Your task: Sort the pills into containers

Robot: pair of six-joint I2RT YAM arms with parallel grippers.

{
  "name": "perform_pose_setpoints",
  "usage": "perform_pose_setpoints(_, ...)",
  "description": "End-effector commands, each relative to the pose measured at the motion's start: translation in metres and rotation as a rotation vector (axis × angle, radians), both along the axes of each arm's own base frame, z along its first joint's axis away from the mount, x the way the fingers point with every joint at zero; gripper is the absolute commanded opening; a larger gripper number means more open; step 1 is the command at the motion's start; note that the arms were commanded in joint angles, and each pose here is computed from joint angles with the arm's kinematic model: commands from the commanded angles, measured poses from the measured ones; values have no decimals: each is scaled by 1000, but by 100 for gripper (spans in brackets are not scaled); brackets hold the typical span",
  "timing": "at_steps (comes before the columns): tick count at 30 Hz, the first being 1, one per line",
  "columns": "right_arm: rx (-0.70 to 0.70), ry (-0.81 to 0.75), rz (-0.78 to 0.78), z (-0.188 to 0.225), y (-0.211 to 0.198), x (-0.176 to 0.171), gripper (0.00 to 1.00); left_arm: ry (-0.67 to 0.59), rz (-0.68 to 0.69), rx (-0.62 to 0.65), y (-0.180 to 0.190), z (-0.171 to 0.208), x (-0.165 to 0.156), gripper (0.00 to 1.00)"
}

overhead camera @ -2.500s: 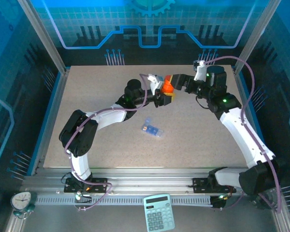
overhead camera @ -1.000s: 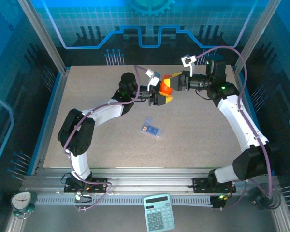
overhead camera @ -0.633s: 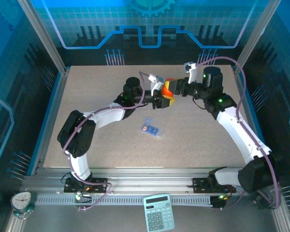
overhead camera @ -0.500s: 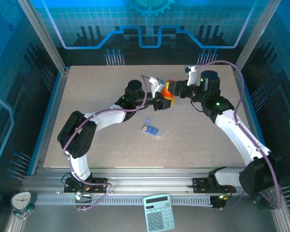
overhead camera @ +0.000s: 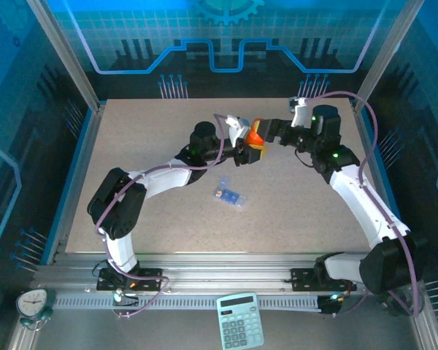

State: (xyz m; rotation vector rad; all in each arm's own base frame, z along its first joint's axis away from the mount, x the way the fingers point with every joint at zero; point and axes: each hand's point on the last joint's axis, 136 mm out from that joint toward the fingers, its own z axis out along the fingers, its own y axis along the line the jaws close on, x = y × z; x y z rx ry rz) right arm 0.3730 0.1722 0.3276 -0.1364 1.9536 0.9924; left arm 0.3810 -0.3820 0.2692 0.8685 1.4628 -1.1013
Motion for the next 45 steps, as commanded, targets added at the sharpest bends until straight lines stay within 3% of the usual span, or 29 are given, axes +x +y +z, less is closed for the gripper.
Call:
perform_pose_setpoints(1,63,-68,58,35,-10,-14,90,-150,-7,-118,14,64,0,8)
perform_pose_setpoints(5,87,-138,143,47,-15,-23,91,-148,-36,-119,19,61,-2,7)
perform_pose_setpoints(13,48,-172,265,58,-8,-19,91,-54,-241,-123,21,60,-21,8)
perform_pose_setpoints(25,-10,-135,380,53,30,-12,89,31,-337,-112,14,54,-26,8)
perform_pose_setpoints(30,-20,-128,405,51,40,-11,80,40,-345,-108,13,53,-28,8)
perform_pose_setpoints(38,-40,-88,432,39,48,-14,52,43,-348,-107,13,52,-28,8)
perform_pose_setpoints(45,-83,-32,360,13,52,-14,42,29,-307,-113,12,55,-23,6)
